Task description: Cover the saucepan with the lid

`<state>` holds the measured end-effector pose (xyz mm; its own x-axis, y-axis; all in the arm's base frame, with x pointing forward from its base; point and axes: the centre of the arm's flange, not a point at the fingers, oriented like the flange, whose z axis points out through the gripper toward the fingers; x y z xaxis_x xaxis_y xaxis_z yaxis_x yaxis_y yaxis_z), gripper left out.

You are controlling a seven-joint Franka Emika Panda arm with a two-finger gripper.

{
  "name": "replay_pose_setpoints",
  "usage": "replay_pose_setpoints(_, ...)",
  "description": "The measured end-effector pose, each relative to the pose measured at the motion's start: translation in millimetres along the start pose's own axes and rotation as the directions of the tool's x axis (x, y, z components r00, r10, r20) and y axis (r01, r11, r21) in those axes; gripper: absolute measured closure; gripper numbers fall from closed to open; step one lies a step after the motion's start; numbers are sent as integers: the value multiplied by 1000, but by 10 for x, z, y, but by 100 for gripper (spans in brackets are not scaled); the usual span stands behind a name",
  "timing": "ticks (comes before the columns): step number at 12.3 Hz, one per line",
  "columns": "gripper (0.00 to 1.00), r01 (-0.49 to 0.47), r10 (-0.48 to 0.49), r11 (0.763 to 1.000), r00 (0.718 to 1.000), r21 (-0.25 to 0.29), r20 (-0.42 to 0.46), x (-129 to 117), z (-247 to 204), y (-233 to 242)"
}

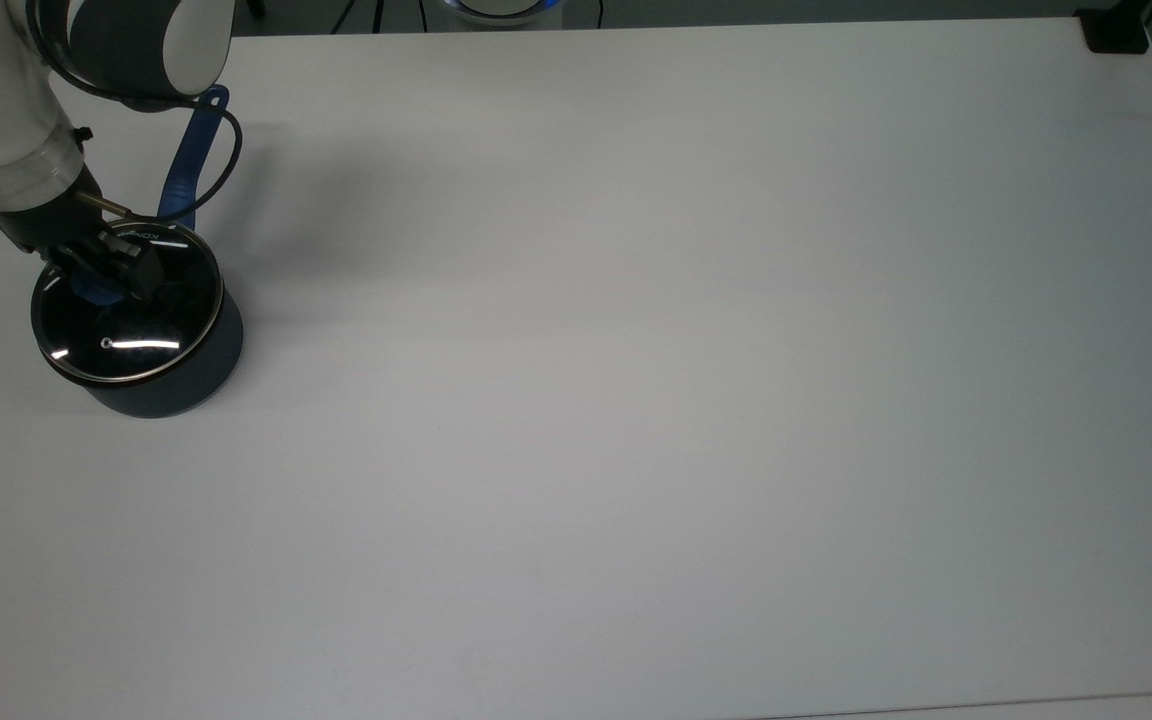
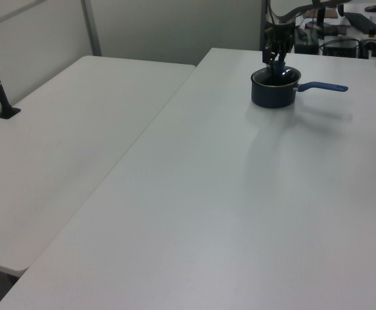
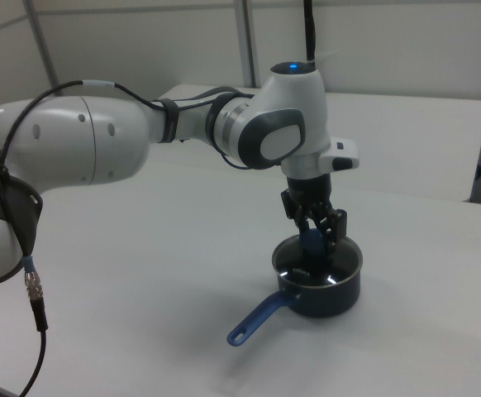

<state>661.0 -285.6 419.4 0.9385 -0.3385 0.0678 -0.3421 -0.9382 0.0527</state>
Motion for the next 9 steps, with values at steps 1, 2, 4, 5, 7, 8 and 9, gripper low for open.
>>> replay_pose_setpoints(1,34,0,0,1000,1000,0,0,1,1,0)
replay_pose_setpoints(2,34,0,0,1000,1000,0,0,2,1,-1)
replay_pose_setpoints(4,34,0,0,1000,1000,0,-1,4,3,-2)
replay_pose_setpoints(5,34,0,0,1000,1000,0,-1,4,3,-2)
replay_pose_setpoints(7,27,0,0,1000,1000,0,0,5,12,-1)
replay_pose_setpoints(8,14,0,0,1000,1000,0,0,5,12,0)
replay_pose_setpoints(9,0,3,-3,1000,1000,-1,-3,9,-2,1)
